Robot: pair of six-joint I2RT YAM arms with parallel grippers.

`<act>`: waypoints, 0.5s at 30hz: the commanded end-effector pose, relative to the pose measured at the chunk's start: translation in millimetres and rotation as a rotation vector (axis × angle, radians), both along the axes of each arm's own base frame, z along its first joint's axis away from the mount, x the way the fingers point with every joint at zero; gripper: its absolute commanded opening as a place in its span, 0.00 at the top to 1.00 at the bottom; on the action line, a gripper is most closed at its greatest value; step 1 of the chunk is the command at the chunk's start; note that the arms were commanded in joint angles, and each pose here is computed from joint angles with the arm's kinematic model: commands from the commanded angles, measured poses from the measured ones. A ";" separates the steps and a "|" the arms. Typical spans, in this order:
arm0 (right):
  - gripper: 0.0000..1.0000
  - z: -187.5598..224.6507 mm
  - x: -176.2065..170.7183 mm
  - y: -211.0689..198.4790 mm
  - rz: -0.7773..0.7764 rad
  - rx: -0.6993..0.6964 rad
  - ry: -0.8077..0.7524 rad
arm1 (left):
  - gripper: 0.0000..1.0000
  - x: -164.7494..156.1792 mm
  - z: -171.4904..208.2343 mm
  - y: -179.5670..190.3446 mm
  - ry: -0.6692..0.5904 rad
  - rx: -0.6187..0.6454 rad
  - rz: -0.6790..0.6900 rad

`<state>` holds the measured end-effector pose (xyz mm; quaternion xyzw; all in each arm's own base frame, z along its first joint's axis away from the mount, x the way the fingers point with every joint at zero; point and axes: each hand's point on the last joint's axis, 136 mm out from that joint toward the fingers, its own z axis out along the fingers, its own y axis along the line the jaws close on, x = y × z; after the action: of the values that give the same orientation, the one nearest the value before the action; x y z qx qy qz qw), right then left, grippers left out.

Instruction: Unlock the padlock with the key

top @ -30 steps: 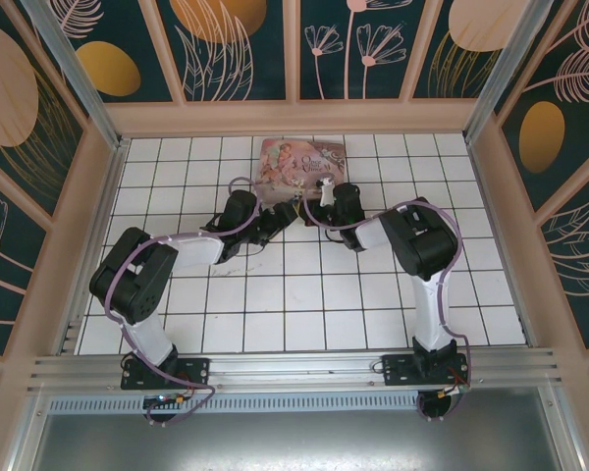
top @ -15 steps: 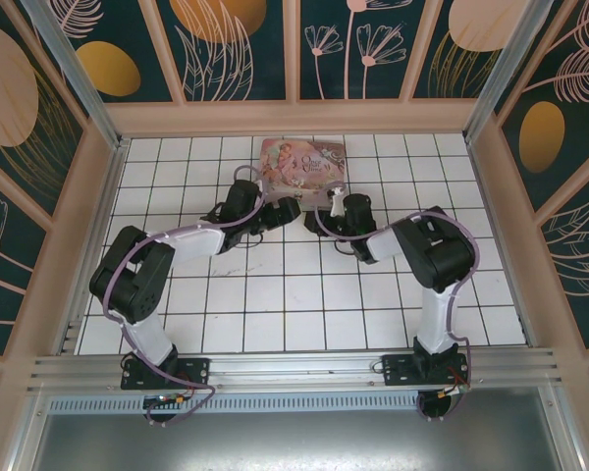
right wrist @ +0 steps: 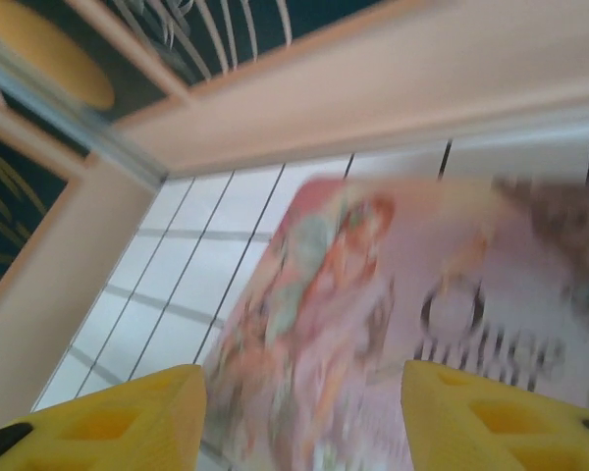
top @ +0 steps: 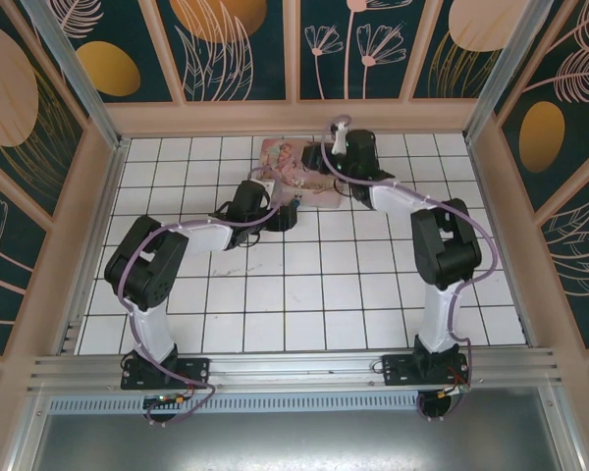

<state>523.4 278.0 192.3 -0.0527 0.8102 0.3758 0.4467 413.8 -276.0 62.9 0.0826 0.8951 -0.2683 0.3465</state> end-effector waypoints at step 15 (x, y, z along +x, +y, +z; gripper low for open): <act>0.45 -87.1 99.4 2.6 -0.082 -0.209 0.172 | 0.25 58.3 -10.2 -27.1 -0.135 0.064 -0.074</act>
<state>624.8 283.9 138.7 -0.0292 0.8537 0.3036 0.4221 459.1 -302.2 51.2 0.1297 0.8790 -0.2571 0.3800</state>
